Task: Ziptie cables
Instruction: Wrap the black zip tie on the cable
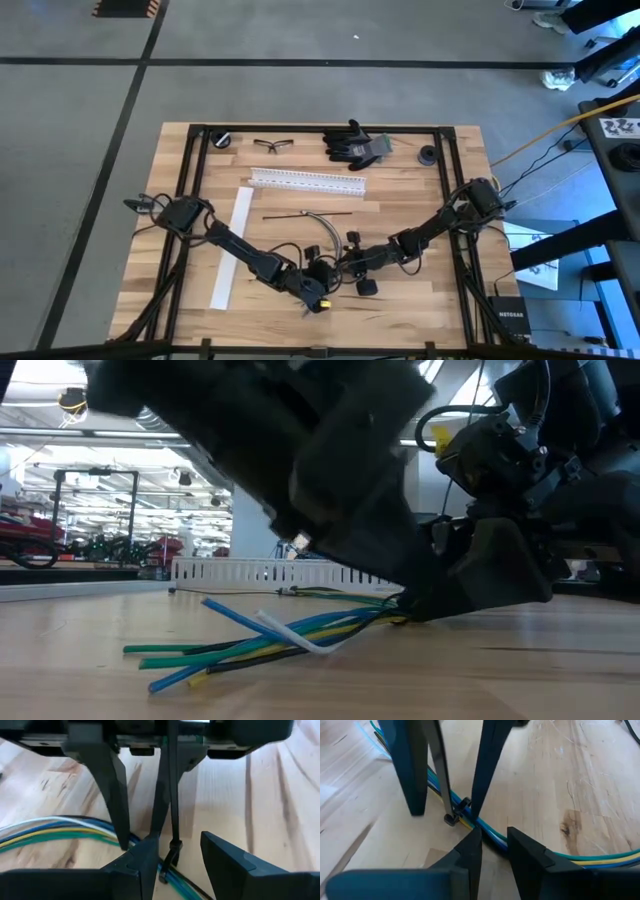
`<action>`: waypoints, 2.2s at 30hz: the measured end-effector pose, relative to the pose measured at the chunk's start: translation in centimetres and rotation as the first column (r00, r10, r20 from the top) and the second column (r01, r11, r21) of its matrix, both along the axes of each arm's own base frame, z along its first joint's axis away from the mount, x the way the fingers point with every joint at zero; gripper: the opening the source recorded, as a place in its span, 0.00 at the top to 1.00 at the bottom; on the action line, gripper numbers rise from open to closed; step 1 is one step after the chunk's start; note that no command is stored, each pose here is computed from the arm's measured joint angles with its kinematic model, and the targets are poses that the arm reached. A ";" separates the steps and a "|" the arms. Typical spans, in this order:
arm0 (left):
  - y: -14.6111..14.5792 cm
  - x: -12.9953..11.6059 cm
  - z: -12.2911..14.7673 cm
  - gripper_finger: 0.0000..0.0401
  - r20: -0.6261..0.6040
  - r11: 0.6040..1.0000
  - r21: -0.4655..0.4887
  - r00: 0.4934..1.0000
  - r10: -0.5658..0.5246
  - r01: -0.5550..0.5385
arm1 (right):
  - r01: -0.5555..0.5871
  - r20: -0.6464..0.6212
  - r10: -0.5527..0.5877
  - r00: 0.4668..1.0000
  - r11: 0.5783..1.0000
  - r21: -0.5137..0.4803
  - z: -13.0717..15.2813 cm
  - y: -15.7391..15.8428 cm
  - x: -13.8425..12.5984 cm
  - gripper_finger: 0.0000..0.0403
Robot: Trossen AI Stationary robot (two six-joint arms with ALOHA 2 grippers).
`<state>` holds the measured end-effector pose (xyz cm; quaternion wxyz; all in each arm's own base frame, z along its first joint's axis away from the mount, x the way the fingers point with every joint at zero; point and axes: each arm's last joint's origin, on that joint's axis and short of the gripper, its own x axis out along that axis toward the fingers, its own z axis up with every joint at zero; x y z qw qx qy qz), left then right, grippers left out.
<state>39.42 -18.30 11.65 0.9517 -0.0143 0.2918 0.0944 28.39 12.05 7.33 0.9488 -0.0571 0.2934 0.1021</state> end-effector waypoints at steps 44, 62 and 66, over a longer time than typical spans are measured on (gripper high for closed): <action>-0.5 -0.6 -1.3 1.00 -0.065 0.989 0.146 0.997 -0.029 0.038 | -0.077 0.119 0.062 0.991 0.989 0.126 3.1 0.6 0.5 0.81; -0.7 -0.7 -1.3 1.00 -0.069 0.988 0.150 0.997 -0.037 0.047 | -0.146 0.088 0.142 0.986 0.989 0.037 2.4 1.1 1.6 0.99; -0.9 -0.9 -0.9 1.00 -0.076 0.982 0.171 0.995 -0.063 0.075 | -0.146 0.085 0.143 0.986 0.989 0.037 2.4 1.1 1.5 1.00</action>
